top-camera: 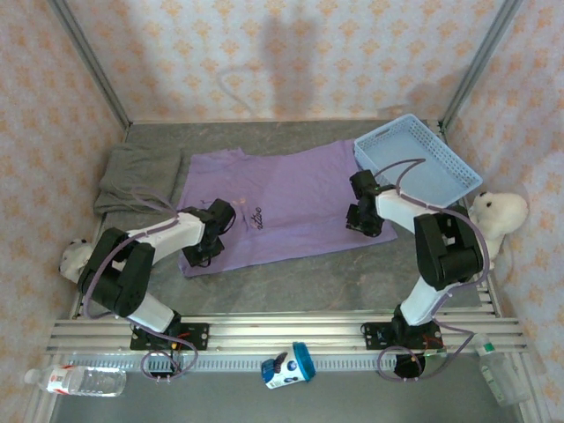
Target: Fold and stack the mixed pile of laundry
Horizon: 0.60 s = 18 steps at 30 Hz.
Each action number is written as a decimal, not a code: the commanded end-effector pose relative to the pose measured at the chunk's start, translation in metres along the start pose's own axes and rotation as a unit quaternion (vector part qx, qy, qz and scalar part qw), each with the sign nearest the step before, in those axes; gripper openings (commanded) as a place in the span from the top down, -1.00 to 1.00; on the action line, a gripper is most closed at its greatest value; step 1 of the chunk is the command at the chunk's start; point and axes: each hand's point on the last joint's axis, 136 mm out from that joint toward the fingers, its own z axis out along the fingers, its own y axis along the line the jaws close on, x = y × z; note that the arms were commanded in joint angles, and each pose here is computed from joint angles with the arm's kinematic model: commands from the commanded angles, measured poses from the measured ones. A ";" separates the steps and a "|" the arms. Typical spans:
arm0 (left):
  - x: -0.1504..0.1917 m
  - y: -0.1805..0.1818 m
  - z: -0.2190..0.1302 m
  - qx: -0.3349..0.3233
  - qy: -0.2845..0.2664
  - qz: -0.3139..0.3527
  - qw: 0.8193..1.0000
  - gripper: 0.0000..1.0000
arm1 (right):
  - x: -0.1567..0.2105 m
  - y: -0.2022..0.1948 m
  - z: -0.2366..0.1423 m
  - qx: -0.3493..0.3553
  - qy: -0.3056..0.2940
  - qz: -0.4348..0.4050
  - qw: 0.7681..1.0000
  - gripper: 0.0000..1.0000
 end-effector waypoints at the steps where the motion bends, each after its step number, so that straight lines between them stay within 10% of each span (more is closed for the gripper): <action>1: 0.019 0.036 0.007 -0.046 0.019 -0.017 0.999 0.20 | 0.055 -0.033 0.002 0.042 0.077 0.034 0.996 0.30; 10: 0.039 0.066 -0.017 0.002 0.024 -0.075 0.997 0.18 | 0.123 -0.045 -0.025 0.005 0.108 0.052 0.993 0.22; 18: -0.041 0.027 -0.096 0.121 -0.073 -0.093 0.986 0.00 | 0.046 0.012 -0.097 -0.069 0.027 0.001 0.997 -0.14</action>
